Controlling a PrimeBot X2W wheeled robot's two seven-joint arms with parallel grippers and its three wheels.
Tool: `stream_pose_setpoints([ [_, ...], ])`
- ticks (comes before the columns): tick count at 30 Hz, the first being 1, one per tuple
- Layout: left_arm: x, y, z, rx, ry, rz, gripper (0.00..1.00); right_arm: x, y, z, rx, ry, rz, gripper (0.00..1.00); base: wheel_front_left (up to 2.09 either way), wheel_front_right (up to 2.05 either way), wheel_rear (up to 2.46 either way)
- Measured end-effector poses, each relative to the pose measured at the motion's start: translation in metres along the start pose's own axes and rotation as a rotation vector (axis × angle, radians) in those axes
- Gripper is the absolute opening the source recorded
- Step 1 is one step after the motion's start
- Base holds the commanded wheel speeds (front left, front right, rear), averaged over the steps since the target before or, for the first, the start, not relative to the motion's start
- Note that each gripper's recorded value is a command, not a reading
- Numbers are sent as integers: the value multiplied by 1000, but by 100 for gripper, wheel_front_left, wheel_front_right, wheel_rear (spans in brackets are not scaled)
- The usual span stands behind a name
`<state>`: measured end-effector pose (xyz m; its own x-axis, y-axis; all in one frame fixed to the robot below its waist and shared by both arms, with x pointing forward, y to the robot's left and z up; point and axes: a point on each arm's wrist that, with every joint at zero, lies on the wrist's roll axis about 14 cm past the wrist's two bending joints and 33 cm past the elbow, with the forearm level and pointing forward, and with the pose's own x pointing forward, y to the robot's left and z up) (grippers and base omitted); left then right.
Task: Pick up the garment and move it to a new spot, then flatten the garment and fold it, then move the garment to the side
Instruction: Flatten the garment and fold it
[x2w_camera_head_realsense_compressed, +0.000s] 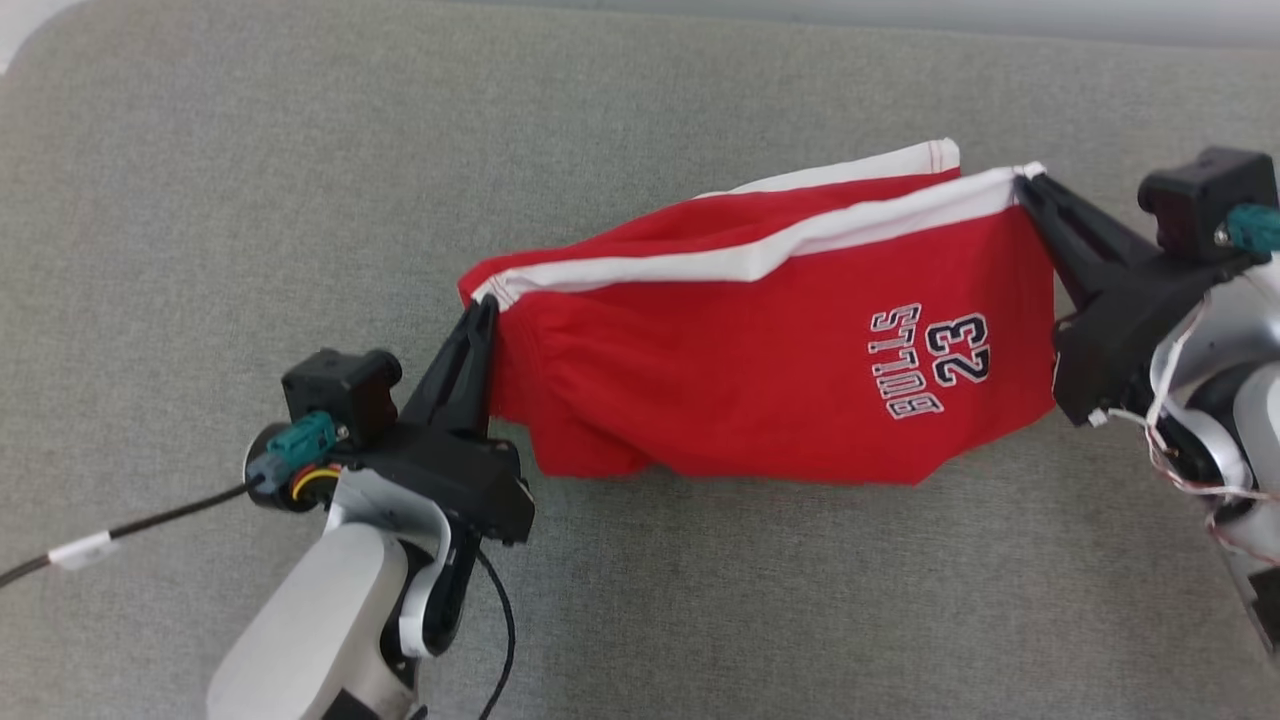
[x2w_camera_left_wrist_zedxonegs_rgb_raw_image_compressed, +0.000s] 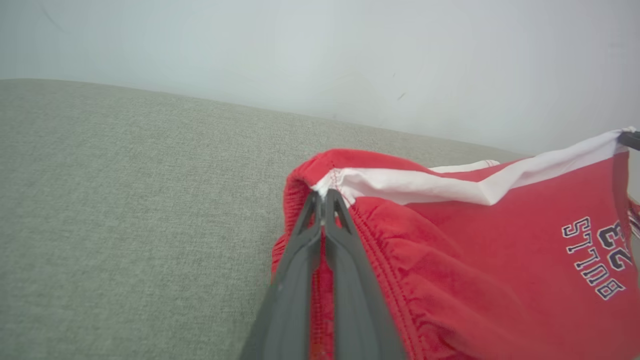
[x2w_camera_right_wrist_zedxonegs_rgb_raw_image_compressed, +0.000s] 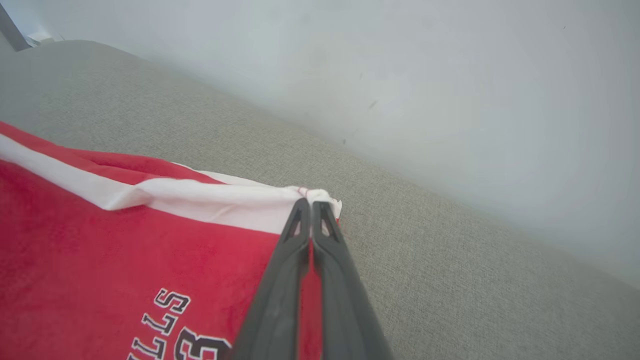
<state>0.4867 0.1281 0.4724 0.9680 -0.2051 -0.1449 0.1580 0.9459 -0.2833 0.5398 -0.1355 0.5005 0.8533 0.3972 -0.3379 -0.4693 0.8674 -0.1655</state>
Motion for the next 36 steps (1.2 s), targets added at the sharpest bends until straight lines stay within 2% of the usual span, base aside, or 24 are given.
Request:
stream_pose_setpoints([
  [8, 24, 18, 0, 5, 4, 65, 0, 36, -13, 5, -9, -28, -25, 0, 0, 0, 0],
  [15, 44, 25, -11, -3, 18, 91, 0, 64, -23, -7, -6, -7, -39, 0, 0, 0, 0],
  [16, 46, 28, -13, 0, 20, 97, 9, 68, -24, -9, -1, -4, -43, 0, 0, 0, 0],
  [17, 48, 28, -13, 3, 18, 98, 45, 71, -25, -10, 3, -4, -45, 11, 0, 0, 0],
  [18, 49, 29, -14, 9, 14, 100, 91, 73, -25, -12, 6, -2, -45, 45, 0, 0, 0],
  [19, 49, 30, -14, 14, 12, 97, 100, 76, -24, -14, 6, 0, -44, 84, 0, 0, 0],
  [20, 50, 30, -16, 15, 18, 96, 100, 77, -24, -14, 11, 0, -45, 100, 0, 0, 0],
  [27, 39, 28, -2, 73, -39, 71, 100, 72, -22, 0, 36, -14, -42, 100, 0, 0, 0],
  [33, -12, 36, 19, 144, -139, 80, 100, 32, -35, -35, 155, 191, -87, 100, 0, 0, 0],
  [36, -34, 38, 14, 173, -134, 84, 100, 20, -33, -47, 237, 226, -100, 100, 0, 0, 0],
])
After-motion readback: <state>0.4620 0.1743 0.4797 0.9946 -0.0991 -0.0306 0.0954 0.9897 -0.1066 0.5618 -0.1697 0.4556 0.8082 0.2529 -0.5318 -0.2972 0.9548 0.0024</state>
